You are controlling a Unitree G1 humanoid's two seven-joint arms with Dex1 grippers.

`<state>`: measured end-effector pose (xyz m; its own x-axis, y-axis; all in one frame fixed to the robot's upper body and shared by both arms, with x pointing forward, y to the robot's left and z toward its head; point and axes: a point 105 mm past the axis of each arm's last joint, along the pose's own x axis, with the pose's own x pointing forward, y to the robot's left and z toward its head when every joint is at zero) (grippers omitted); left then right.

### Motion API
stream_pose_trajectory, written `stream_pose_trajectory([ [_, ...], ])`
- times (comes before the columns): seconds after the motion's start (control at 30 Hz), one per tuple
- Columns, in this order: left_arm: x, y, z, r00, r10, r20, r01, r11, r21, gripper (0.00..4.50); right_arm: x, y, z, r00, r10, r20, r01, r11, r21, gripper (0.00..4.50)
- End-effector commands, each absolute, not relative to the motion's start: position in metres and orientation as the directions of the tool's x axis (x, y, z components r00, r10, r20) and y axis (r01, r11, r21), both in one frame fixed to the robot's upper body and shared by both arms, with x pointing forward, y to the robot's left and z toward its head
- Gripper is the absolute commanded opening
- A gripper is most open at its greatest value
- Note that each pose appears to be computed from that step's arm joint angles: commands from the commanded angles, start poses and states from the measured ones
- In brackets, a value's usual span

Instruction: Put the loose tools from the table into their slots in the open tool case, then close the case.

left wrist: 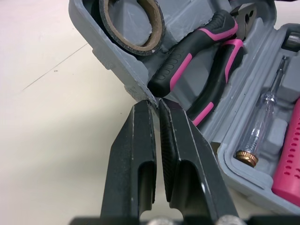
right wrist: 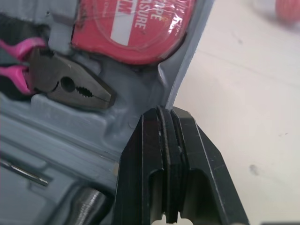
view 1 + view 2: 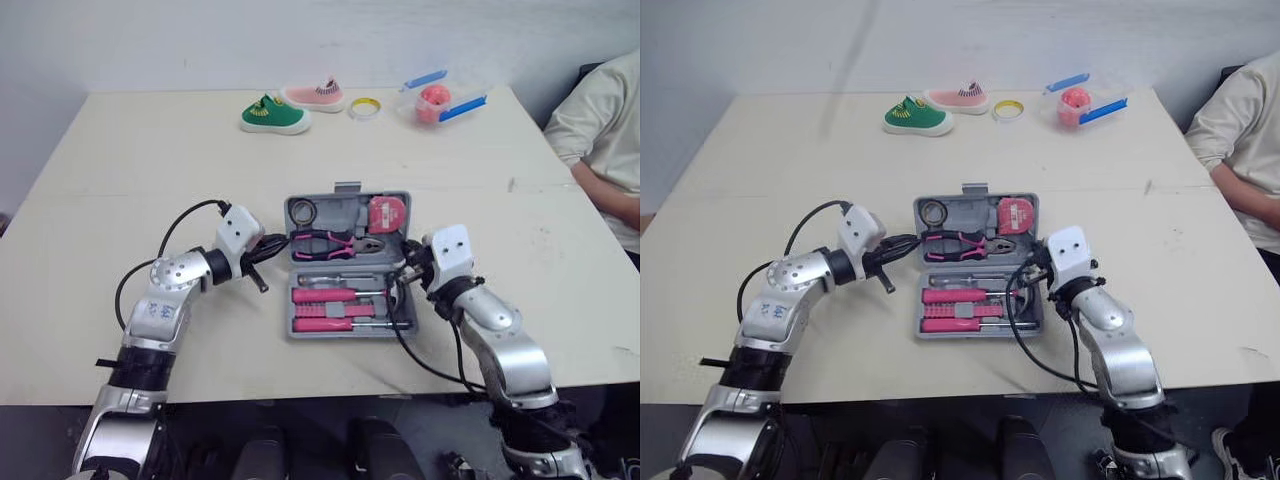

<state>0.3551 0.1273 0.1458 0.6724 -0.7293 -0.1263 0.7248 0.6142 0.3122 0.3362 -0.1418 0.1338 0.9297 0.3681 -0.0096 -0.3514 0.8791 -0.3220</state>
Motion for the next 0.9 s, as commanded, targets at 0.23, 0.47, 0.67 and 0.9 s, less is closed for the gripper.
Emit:
stream_pose_trajectory([
  [0.23,0.338,0.119,0.145,0.642,-0.760,-0.100,0.727,0.561,0.396,0.05,0.320,-0.137,0.154,0.877,0.463,0.128,-0.386,0.838,-0.387,0.00],
  [0.47,0.323,0.127,0.140,0.628,-0.771,-0.109,0.720,0.522,0.457,0.05,0.302,-0.133,0.159,0.816,0.562,0.133,-0.453,0.765,-0.458,0.00],
  [0.67,0.309,0.133,0.127,0.614,-0.773,-0.161,0.717,0.461,0.523,0.05,0.284,-0.130,0.145,0.751,0.656,0.077,-0.465,0.607,-0.644,0.00],
  [0.9,0.293,0.149,0.134,0.655,-0.741,-0.146,0.711,0.540,0.450,0.00,0.261,-0.139,0.140,0.683,0.729,0.054,-0.452,0.479,-0.752,0.71],
])
